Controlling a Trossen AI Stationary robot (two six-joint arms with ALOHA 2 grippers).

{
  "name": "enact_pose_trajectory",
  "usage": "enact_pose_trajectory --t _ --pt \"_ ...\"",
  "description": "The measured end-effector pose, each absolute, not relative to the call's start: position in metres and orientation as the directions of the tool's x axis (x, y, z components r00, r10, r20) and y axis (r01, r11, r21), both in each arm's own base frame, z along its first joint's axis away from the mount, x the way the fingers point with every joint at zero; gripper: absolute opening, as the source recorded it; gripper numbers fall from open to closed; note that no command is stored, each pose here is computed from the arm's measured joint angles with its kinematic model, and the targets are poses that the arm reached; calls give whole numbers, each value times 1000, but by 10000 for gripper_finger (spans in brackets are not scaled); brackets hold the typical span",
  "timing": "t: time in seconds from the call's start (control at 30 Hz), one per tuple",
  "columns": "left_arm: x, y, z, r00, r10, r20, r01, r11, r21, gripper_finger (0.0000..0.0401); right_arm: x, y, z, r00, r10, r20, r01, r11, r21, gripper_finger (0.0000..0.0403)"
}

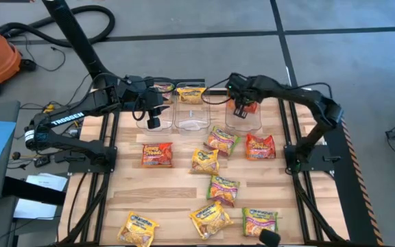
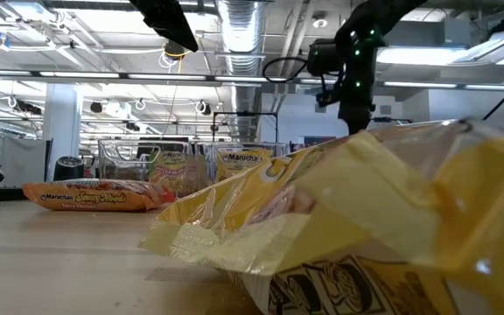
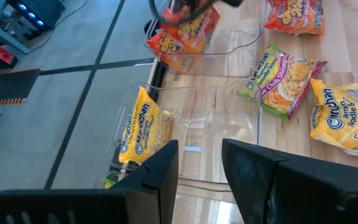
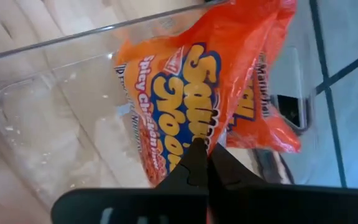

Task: Sort Maruchan noodles
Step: Put the orange noodle pack into the right transparent bin

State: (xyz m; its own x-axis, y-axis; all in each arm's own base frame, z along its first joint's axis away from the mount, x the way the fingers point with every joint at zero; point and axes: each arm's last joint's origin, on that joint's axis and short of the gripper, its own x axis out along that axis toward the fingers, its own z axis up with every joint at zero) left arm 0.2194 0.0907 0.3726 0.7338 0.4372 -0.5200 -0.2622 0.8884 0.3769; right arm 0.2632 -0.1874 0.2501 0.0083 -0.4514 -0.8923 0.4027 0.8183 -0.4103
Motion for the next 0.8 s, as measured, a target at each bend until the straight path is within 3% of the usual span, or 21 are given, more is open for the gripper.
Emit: enact_pose_trajectory --t 0.37,0.8 --pt "219 90 371 725 434 -535 -256 891 376 114 276 -203 214 -92 -465 -881 343 815 -466 7" --pt "218 90 371 723 434 -538 -254 891 376 114 276 -203 213 -113 -477 -872 295 822 -488 92"
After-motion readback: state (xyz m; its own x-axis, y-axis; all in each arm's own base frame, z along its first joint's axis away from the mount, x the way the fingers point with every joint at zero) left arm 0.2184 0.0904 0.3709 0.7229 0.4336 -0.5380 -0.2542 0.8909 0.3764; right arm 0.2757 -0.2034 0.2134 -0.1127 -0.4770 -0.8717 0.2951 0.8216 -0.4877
